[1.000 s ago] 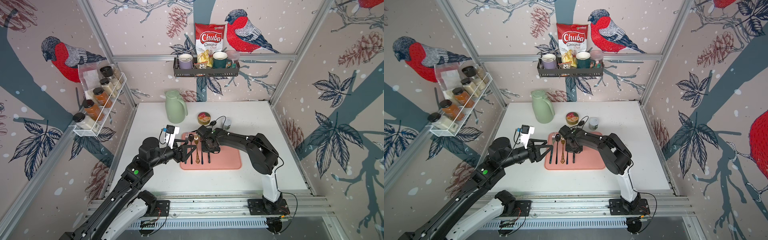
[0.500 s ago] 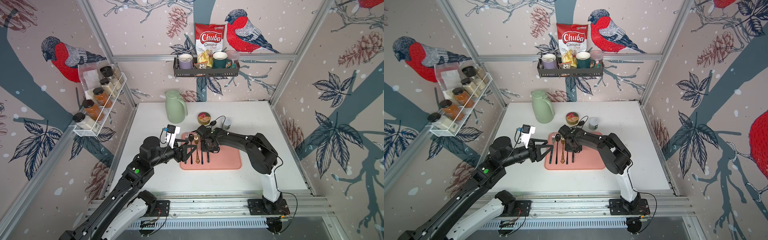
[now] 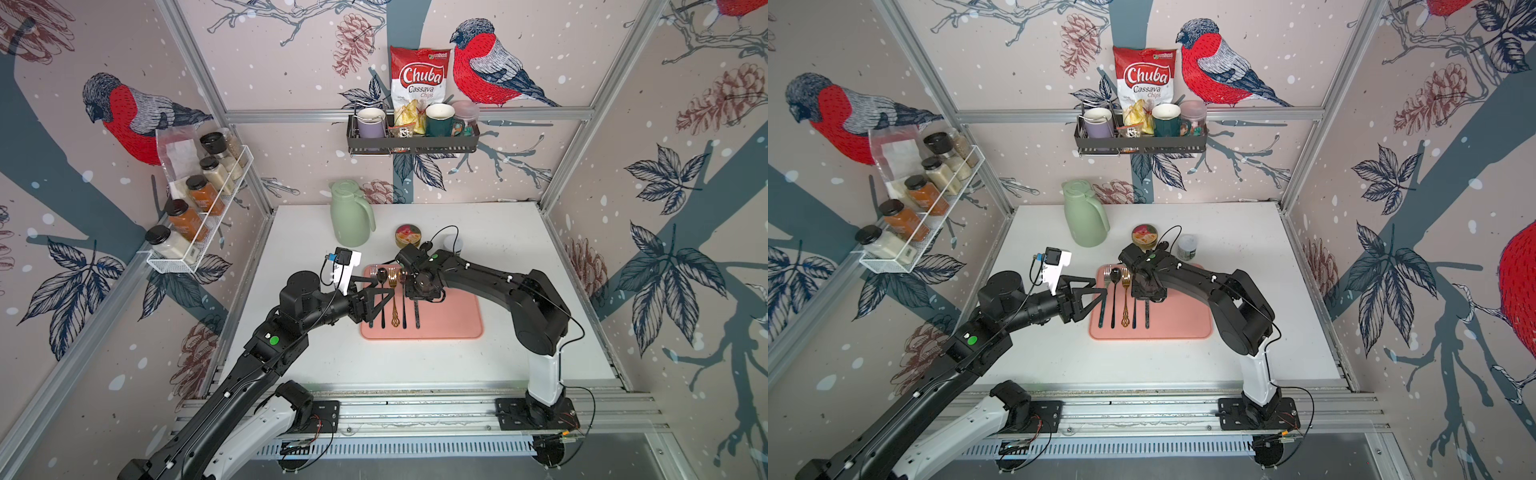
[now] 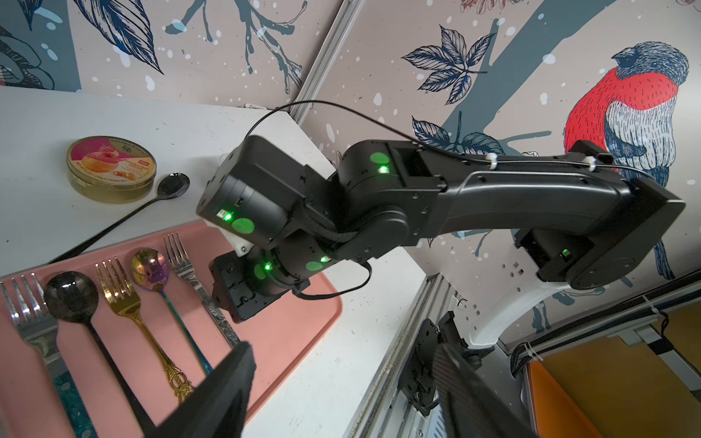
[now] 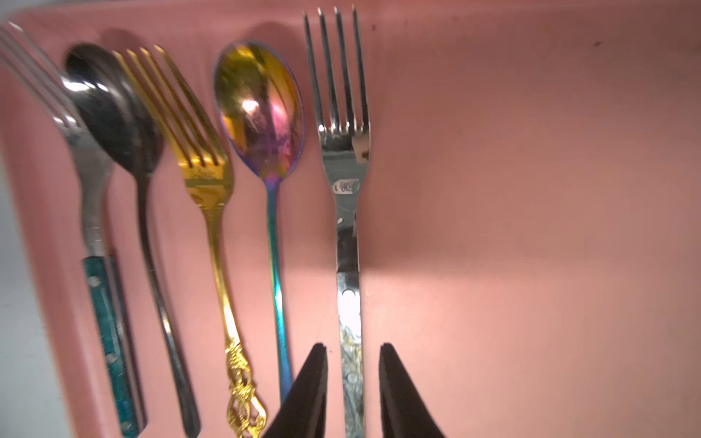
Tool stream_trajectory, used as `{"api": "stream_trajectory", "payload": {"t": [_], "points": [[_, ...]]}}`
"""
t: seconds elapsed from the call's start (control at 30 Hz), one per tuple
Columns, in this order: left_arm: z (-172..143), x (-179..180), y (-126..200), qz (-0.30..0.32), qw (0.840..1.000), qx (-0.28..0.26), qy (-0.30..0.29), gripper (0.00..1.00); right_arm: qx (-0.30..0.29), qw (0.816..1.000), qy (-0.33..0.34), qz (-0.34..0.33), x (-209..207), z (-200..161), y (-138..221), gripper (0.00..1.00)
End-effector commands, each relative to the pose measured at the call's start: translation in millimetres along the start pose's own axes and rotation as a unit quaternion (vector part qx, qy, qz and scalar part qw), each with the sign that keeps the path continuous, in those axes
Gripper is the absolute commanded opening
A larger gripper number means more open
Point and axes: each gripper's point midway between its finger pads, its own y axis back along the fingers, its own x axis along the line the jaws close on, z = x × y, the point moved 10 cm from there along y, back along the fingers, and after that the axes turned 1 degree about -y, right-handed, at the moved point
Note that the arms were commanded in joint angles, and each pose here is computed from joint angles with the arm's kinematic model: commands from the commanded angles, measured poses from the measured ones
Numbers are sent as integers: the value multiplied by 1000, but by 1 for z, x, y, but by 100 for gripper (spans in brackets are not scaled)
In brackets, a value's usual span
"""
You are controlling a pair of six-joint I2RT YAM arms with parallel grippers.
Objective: Set the spoon and fork side by side
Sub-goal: Place the fork on the tray, then pick up the spoon from the center of the board.
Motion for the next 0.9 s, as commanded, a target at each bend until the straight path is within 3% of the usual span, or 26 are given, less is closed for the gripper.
{"api": "stream_trajectory", "payload": {"t": [0.0,0.17,0.4,0.53,0.57,0.67,0.87], "points": [[4,4,-2,27,1000,-5,-4,75,-25,1000,-8,7,-7,6,29,27],[3,23,-20,86,996,35,3,74,-60,998,-18,32,-22,11,61,28],[5,58,-74,132,983,120,-29,69,-99,991,-47,73,-53,6,82,28],[10,82,-108,180,966,173,-73,66,-119,987,-65,90,-74,-1,83,27],[9,89,-115,203,955,203,-79,63,-126,986,-64,91,-77,-3,85,27],[18,104,-136,235,935,240,-115,50,-143,983,-55,98,-80,-9,91,27],[25,131,-180,245,923,254,-155,51,-166,980,-45,105,-87,-16,94,27]]}}
